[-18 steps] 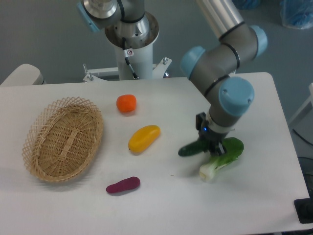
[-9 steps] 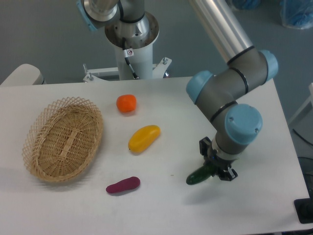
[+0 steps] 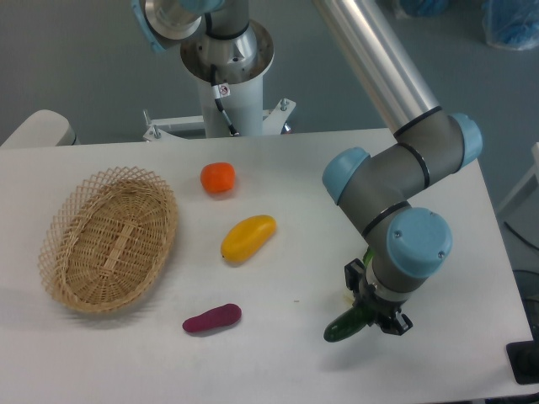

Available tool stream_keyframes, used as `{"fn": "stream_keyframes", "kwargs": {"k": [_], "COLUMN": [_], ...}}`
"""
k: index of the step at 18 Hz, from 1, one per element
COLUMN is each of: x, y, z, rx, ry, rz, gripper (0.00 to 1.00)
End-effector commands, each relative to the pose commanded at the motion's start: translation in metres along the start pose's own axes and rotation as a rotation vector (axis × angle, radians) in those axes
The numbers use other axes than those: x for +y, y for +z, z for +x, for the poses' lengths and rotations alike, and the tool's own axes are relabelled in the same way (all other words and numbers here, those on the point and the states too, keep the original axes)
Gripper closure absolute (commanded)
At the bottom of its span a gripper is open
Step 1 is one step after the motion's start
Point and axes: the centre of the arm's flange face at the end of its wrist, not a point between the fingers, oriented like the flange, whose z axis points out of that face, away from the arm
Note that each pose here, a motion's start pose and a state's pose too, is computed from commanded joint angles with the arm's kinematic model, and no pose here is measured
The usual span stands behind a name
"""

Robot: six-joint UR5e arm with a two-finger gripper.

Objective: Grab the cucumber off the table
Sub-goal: 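Lift the held cucumber and carry it past the bok choy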

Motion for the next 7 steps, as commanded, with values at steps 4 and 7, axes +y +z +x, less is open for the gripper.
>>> {"fn": "stream_keyframes", "kwargs": {"k": [4,7], "x": [-0.0001,0.0], "y": [0.0013,0.0047], "z": [0.0005,0.0025], "rx": [0.002,0.006], "ry": [0.001,0.003], "rz": [0.001,0.003], "gripper": [0.81,0.81]}}
